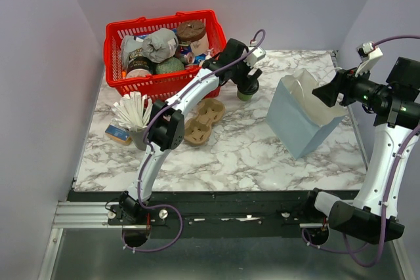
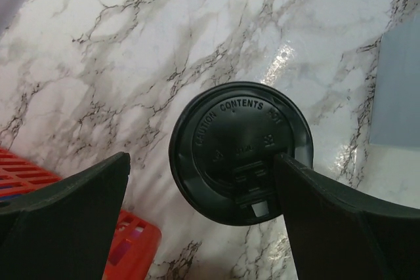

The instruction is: Pack the takeout coffee

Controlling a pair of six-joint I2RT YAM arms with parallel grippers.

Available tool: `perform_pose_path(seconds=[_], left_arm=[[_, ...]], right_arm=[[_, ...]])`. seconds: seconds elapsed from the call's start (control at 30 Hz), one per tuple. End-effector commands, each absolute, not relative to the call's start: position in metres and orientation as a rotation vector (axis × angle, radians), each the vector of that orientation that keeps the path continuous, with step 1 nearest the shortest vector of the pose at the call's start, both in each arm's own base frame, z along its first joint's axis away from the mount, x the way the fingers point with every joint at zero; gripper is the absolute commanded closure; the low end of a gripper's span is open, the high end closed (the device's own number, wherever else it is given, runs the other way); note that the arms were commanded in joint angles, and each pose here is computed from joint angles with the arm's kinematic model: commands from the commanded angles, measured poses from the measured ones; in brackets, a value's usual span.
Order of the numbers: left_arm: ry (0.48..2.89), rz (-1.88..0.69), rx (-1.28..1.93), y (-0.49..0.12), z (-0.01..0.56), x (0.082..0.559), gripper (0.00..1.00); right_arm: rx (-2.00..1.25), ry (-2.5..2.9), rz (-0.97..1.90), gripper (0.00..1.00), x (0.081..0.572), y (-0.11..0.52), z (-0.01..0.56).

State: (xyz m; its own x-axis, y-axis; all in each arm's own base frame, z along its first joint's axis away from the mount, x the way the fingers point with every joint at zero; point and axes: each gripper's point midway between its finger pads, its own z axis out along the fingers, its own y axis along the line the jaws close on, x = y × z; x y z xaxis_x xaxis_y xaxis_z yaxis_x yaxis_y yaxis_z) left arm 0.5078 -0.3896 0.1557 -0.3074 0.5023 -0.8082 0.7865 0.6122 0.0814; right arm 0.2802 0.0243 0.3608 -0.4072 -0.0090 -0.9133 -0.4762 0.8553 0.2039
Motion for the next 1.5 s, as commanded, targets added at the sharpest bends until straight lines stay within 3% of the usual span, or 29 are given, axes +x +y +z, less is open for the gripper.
perform_pose_path(seconds=[0.0, 0.4, 0.77, 1.47], left_arm=[[2.07, -0.389, 1.024, -0.368, 0.133, 0.51, 0.01], [2.051, -0.487, 1.014, -0.384, 0.136, 0.507, 0.03], [1.903, -0.572, 0.907, -0.401, 0.184, 0.524, 0.01], [1.975, -0.508, 0.93, -0.399, 0.141, 0.529, 0.01]], right_arm=[[-0.384, 1.923, 0.57, 0.22, 0.277, 0.031, 0.36], [-0.382, 1.932, 0.578, 0.22, 0.281, 0.029, 0.356], [-0.375, 1.939, 0.576, 0.22, 0.281, 0.029, 0.354], [-0.37, 1.948, 0.576, 0.22, 0.284, 0.027, 0.351]])
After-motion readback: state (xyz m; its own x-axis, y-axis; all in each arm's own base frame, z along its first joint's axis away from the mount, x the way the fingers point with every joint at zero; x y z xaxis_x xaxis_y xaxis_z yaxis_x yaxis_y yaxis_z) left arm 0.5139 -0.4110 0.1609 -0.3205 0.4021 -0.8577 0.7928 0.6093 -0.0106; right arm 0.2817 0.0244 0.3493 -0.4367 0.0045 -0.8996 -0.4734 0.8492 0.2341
